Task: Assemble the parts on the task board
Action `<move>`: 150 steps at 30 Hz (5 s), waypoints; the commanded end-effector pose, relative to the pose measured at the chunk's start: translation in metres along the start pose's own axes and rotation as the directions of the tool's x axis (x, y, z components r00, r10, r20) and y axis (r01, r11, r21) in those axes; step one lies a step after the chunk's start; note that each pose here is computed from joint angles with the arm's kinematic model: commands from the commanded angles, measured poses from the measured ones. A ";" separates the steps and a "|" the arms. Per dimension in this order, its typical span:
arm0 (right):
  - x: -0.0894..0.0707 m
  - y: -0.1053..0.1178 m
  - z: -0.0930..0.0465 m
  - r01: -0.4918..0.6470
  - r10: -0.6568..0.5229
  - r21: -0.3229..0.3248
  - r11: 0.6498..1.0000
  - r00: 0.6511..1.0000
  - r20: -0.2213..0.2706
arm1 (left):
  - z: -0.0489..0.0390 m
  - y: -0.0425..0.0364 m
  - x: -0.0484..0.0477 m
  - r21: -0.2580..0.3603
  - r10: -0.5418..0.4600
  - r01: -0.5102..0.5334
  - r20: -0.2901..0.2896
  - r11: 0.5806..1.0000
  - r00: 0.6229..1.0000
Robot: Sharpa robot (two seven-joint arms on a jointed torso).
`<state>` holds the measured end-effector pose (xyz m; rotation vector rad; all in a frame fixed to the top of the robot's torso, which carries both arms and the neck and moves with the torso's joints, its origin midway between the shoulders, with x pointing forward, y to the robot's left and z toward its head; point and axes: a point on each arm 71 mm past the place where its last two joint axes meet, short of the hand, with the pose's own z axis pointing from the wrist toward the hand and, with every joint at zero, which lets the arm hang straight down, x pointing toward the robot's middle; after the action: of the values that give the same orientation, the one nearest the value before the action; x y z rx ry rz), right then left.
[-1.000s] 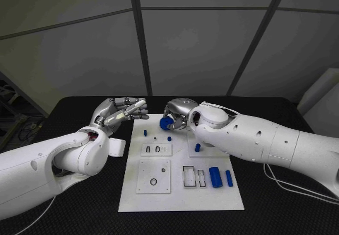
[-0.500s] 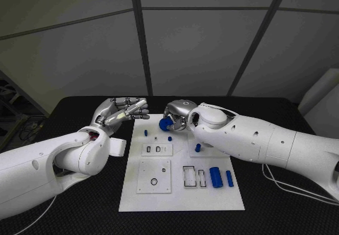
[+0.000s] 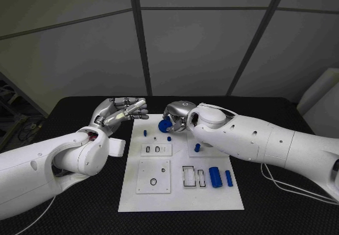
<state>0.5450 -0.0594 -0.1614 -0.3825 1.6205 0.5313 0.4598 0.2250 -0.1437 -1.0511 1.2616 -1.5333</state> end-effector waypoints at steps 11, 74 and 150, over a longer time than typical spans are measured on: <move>0.004 -0.004 -0.002 -0.031 0.031 0.005 1.000 0.997 -0.070 | 0.0001 -0.0019 0.0005 0.011 0.003 -0.003 -0.008 1.000 1.000; -0.002 -0.183 -0.131 -0.450 0.426 0.120 0.885 0.886 0.182 | 0.0023 0.0012 -0.0071 -0.002 0.001 -0.001 -0.016 1.000 1.000; 0.024 -0.182 -0.117 -0.409 0.399 0.187 0.893 0.913 0.090 | 0.0039 0.0031 -0.0073 -0.013 0.001 -0.001 -0.014 1.000 1.000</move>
<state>0.5423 -0.2752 -0.1990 0.1342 1.6922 0.6738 0.4660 0.2320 -0.1483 -1.0632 1.2800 -1.5229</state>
